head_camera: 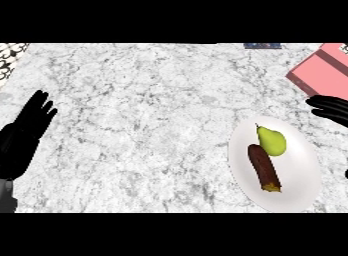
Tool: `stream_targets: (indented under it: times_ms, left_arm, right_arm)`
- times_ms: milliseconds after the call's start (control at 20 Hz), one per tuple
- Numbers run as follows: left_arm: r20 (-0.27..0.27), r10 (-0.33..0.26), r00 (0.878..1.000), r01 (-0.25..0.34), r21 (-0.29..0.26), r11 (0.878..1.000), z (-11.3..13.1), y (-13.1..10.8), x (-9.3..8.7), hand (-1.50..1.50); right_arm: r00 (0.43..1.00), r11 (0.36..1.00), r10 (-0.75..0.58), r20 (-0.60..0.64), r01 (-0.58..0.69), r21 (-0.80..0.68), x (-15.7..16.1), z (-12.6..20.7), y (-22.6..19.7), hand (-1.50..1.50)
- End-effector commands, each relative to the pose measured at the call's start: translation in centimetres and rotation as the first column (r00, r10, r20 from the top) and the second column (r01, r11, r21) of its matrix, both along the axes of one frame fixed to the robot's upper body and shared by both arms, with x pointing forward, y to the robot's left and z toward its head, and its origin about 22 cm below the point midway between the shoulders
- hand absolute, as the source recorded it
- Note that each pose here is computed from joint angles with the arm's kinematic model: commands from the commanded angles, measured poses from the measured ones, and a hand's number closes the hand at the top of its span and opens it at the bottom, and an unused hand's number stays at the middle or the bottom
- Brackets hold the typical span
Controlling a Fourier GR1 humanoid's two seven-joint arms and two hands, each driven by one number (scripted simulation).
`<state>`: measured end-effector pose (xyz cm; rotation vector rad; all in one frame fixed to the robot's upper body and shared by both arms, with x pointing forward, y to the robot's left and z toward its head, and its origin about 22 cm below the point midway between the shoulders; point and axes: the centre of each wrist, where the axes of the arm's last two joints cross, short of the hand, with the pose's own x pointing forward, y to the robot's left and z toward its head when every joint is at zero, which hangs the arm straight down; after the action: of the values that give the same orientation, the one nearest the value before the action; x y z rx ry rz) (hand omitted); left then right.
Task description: Pick the pear from the plate and place it in the cardboard box
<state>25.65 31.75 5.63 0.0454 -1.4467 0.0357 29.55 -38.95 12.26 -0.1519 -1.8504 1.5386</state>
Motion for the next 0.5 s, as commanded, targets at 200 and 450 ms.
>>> stream_targets:
  times_ms: [200, 450]
  left_arm:
    - [0.008, 0.013, 1.000, -0.013, 0.006, 1.000, -0.6, -0.4, -0.5, 0.00]
    - [0.008, -0.004, 1.000, 0.003, 0.014, 1.000, 0.4, 0.6, -2.5, 0.00]
  right_arm:
    - [0.995, 0.994, 0.049, -0.087, -0.058, -0.098, 2.7, -1.7, 1.9, -1.50]
    - [0.995, 0.990, 0.034, -0.095, -0.046, -0.130, 2.8, -3.5, 1.3, -1.50]
